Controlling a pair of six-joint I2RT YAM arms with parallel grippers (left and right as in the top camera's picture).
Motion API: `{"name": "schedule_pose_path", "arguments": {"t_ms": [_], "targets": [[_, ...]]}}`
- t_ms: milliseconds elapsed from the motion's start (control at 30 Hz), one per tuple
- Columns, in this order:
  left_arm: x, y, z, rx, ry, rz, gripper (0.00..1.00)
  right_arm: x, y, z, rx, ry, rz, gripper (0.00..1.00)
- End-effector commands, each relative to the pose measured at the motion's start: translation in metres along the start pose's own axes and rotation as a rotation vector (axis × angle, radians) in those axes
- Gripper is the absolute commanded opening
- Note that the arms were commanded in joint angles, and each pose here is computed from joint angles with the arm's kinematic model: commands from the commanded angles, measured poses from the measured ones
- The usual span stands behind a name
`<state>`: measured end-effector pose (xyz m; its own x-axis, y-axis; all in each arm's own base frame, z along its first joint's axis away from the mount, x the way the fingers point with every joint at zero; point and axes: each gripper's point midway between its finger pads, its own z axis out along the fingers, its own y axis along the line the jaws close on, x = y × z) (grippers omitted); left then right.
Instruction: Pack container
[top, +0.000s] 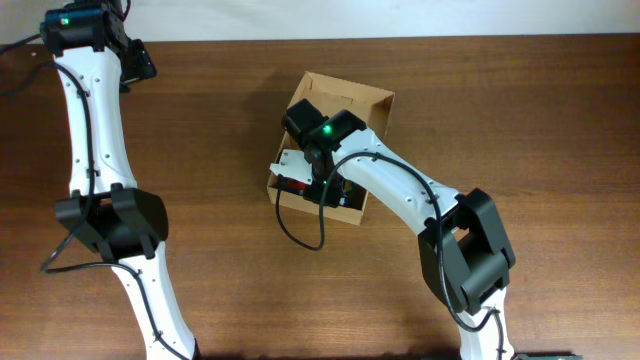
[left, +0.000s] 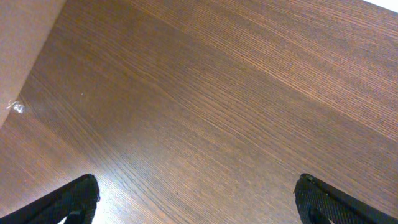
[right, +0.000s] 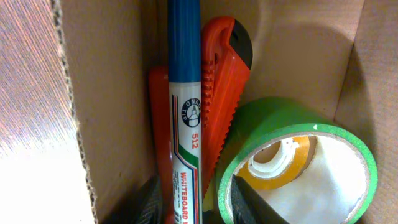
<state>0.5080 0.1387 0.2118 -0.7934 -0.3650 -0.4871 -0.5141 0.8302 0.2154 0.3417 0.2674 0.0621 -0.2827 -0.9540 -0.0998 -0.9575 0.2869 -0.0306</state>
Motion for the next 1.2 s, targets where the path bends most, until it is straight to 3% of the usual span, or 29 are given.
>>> {"name": "schedule_pose_path", "arguments": {"t_ms": [0,33,133,267,433,633,733,833,967,1033,1067,1167], "targets": [[-0.005,0.007,-0.014,0.003,-0.026,0.002,1.0,0.001,0.003,0.005,-0.011,0.005,0.003,0.36],[-0.005,0.007,-0.014,0.003,-0.026,0.002,1.0,0.001,0.003,0.005,-0.011,0.005,0.003,0.36],[-0.005,0.007,-0.014,0.003,-0.026,0.002,1.0,0.001,-0.002,0.003,0.018,0.011,0.015,0.04],[-0.005,0.007,-0.014,0.003,-0.026,0.002,1.0,-0.001,-0.013,-0.013,0.069,-0.01,0.042,0.04],[-0.005,0.007,-0.014,0.003,-0.026,0.002,1.0,0.023,-0.059,-0.111,0.277,-0.149,0.186,0.03],[-0.005,0.007,-0.014,0.003,-0.026,0.002,1.0,0.104,-0.096,-0.263,0.55,-0.428,0.497,0.04],[-0.003,0.0,-0.014,0.04,-0.017,0.002,1.0,0.17,-0.115,-0.315,0.675,-0.539,0.786,0.04],[0.0,-0.013,-0.015,0.119,0.003,0.003,1.0,0.232,-0.131,-0.323,0.703,-0.57,1.1,0.04],[0.005,-0.034,-0.019,0.245,0.03,0.004,1.0,0.282,-0.129,-0.277,0.458,-0.53,1.416,0.04],[0.023,-0.058,-0.028,0.394,0.117,0.015,1.0,0.3,-0.131,-0.252,0.391,-0.459,1.525,0.04],[0.027,-0.069,-0.034,0.463,0.127,0.062,0.94,0.302,-0.134,-0.246,0.376,-0.443,1.54,0.04],[0.046,-0.108,-0.059,0.696,0.119,0.335,0.29,0.289,-0.143,-0.22,0.244,-0.456,1.592,0.04]]}}
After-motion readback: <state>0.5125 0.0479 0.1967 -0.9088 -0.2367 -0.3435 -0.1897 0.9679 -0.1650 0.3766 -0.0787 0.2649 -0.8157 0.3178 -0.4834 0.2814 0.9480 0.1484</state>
